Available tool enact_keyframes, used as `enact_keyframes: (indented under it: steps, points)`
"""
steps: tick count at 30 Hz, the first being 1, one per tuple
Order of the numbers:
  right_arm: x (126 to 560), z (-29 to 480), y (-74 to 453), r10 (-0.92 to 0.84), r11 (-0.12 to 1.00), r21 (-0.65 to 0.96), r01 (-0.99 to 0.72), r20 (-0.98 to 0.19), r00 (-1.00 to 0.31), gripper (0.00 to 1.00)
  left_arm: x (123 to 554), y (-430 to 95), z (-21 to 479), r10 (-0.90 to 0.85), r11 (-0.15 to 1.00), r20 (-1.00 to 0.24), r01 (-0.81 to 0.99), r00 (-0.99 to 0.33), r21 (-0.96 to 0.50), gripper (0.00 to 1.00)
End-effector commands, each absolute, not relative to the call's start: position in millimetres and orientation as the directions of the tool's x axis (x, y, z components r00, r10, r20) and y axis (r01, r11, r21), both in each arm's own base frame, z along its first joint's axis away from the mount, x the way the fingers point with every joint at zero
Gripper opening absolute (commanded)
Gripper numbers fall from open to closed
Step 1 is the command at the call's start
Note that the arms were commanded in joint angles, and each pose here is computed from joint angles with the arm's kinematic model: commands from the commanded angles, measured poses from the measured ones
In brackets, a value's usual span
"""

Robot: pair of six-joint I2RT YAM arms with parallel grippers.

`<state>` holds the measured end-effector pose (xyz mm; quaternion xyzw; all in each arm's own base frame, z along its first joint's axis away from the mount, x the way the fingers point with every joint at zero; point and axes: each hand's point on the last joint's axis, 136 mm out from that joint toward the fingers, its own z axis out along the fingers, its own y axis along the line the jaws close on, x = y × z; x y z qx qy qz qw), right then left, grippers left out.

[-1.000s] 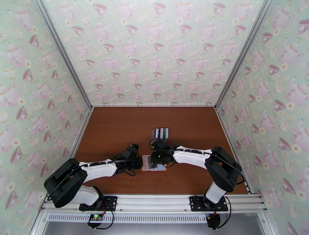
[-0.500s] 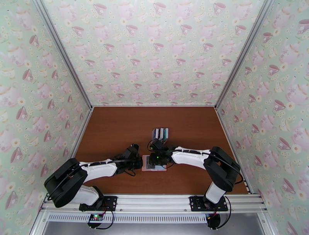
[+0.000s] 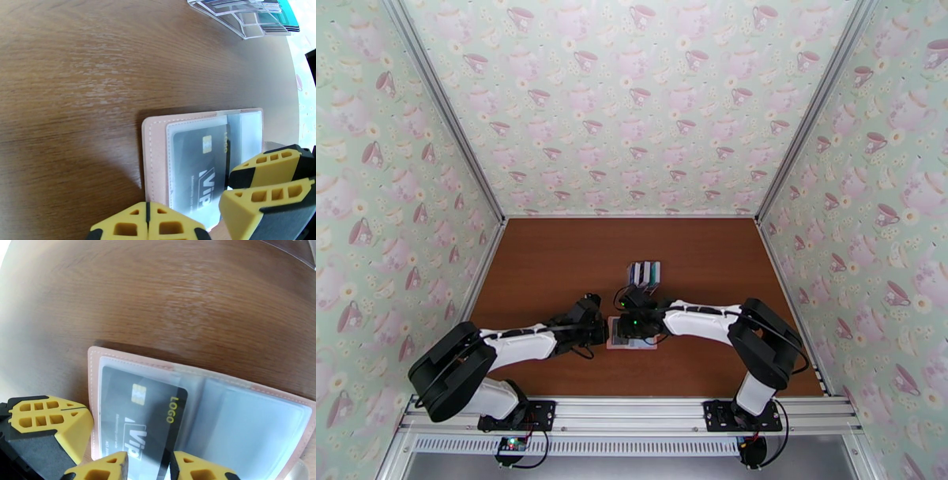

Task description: Put the credit cards into the card holder

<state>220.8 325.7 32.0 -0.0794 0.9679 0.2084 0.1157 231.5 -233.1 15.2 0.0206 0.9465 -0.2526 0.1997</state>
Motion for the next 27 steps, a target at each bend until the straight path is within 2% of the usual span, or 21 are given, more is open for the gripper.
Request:
enact_keyframes:
  steps: [1,15,22,27]
  points:
    - [221,39,343,-0.105,0.879,0.428,-0.211,-0.258,-0.960,0.34,203,-215,-18,-0.002,0.915,-0.268,0.106,-0.963,-0.390,0.00]
    - [224,57,338,-0.103,0.882,0.414,-0.226,-0.298,-0.949,0.35,215,-212,-3,-0.009,0.917,-0.295,0.110,-0.955,-0.383,0.01]
    - [230,75,335,-0.100,0.880,0.410,-0.240,-0.332,-0.938,0.35,234,-221,25,0.011,0.910,-0.350,0.154,-0.937,-0.385,0.09]
    - [239,85,324,-0.092,0.893,0.385,-0.235,-0.355,-0.930,0.35,247,-228,45,0.023,0.908,-0.386,0.182,-0.922,-0.378,0.11]
